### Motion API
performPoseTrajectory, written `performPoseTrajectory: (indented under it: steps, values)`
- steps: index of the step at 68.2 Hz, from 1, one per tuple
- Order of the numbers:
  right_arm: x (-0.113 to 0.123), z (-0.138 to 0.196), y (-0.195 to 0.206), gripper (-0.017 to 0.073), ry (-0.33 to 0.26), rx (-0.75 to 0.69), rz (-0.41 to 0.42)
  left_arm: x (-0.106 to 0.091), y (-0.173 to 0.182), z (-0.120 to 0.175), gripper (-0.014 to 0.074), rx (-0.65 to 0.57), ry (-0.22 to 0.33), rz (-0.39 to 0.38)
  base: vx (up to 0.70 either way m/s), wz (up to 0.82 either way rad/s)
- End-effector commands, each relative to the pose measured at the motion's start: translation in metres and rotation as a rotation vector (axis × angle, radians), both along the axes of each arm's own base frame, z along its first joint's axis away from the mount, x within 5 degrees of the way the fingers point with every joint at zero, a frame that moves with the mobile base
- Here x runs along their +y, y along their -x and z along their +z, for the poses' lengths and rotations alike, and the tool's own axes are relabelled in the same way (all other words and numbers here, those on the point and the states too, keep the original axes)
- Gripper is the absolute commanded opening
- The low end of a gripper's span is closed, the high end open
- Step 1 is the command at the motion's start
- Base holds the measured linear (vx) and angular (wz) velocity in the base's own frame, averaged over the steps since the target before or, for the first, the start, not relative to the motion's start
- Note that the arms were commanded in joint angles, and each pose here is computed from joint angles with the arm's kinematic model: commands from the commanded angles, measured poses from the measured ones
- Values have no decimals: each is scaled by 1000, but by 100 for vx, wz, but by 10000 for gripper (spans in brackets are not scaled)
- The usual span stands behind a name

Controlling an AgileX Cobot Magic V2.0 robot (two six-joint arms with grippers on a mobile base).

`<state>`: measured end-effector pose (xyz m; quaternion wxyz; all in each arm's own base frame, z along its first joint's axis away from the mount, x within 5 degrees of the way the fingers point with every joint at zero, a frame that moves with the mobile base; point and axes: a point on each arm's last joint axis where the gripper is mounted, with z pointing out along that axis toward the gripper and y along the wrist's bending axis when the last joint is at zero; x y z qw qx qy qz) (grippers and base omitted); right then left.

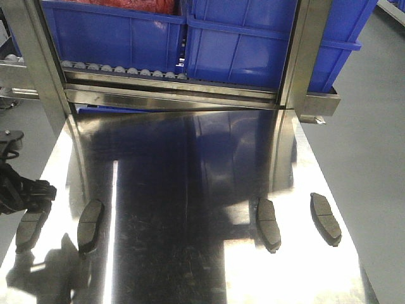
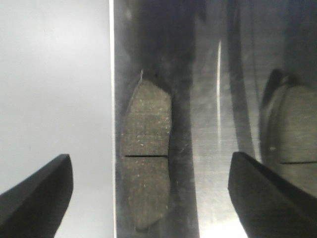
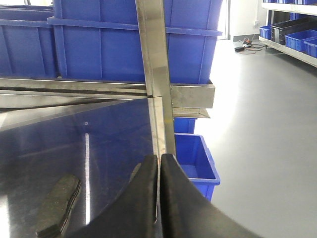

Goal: Move and align brake pads A on conveyor
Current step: 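Grasp the outermost brake pad nearest the left gripper and lift it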

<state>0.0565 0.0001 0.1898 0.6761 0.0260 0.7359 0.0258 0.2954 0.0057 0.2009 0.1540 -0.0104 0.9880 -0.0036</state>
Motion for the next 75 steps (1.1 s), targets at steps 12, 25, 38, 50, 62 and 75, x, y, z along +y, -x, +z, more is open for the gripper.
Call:
performPoseTrajectory:
  steps: [12,25,38,50,62,75]
  values:
    - [0,2,0,-3,11,-68,-3,1,-18,-17,587,27,3,-2,0,0]
    - [0,2,0,-3,11,-68,-3,1,-19,-25,587,53,0,-16,0,0]
    - [0,2,0,-3,11,-68,-3,1,-19,-24,573,48,0,-16,0,0]
    - [0,2,0,-3,11,-68,-3,0,-19,-24,465,51,3,-14,0,0]
    - [0,2,0,-3,11,-68,-3,0,-19,-24,293,50,5,-13,0,0]
    - [0,2,0,-3,11,-68,-3,0,-19,-24,158,50,6,-13,0,0]
